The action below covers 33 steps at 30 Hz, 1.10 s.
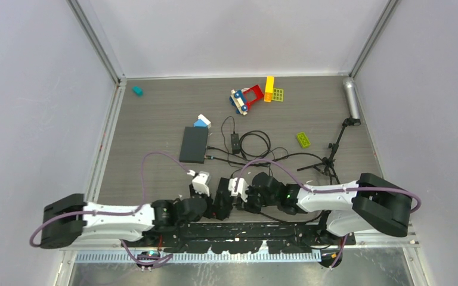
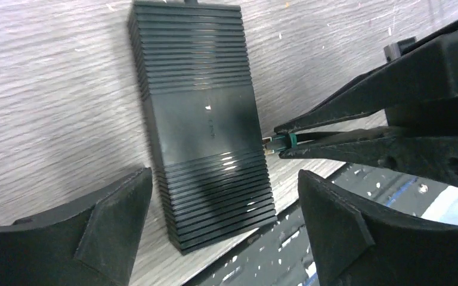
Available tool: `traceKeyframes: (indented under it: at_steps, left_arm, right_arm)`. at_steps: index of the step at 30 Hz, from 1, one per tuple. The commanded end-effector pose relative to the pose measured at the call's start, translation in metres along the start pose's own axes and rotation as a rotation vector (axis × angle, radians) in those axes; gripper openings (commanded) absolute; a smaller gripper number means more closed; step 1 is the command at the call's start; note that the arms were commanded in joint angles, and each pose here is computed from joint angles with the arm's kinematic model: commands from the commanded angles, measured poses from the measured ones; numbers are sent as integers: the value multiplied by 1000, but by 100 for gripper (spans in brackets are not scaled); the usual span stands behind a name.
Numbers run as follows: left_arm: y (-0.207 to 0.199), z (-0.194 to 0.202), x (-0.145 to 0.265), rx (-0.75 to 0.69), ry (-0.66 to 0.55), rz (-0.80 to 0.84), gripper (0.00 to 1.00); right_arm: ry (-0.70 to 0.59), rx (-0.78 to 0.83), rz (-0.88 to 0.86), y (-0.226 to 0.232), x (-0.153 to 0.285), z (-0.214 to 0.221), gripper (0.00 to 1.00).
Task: Insert the plug into the switch port
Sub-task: Insert the connector into the switch port, then pick up the connector from the center of the board.
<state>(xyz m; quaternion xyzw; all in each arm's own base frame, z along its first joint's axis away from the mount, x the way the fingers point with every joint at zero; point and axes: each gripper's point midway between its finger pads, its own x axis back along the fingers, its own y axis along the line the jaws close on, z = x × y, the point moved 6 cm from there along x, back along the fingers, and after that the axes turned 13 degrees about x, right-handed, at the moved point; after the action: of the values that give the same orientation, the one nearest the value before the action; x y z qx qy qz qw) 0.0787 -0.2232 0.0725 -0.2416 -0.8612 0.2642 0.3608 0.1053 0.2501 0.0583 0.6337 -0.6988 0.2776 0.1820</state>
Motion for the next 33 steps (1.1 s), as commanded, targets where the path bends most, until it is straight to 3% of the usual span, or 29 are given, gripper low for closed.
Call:
traceKeyframes:
  at_steps: [1, 6, 11, 14, 18, 25, 33]
  left_arm:
    - [15, -27, 28, -2, 46, -111, 98]
    - [24, -77, 56, 0, -125, -166, 100]
    - [24, -94, 59, -15, -146, -190, 100]
    - [22, -105, 48, -54, -90, -230, 100]
    - [21, -132, 27, -4, -44, -216, 99]
    - [32, -161, 18, -37, -59, -246, 98]
    - [48, -157, 11, -26, -56, -275, 97]
  right_arm:
    - [-61, 65, -42, -1, 4, -23, 6]
    - [-96, 0, 74, -18, 10, -42, 41]
    - [-247, -111, 82, -35, 35, -85, 60]
    - [-263, -268, 147, -62, 59, -112, 62]
    - [-220, -497, 389, -116, 82, -120, 57]
    - [-73, -795, 733, -186, 113, -74, 51]
    - [59, -1039, 979, -230, 145, -25, 50]
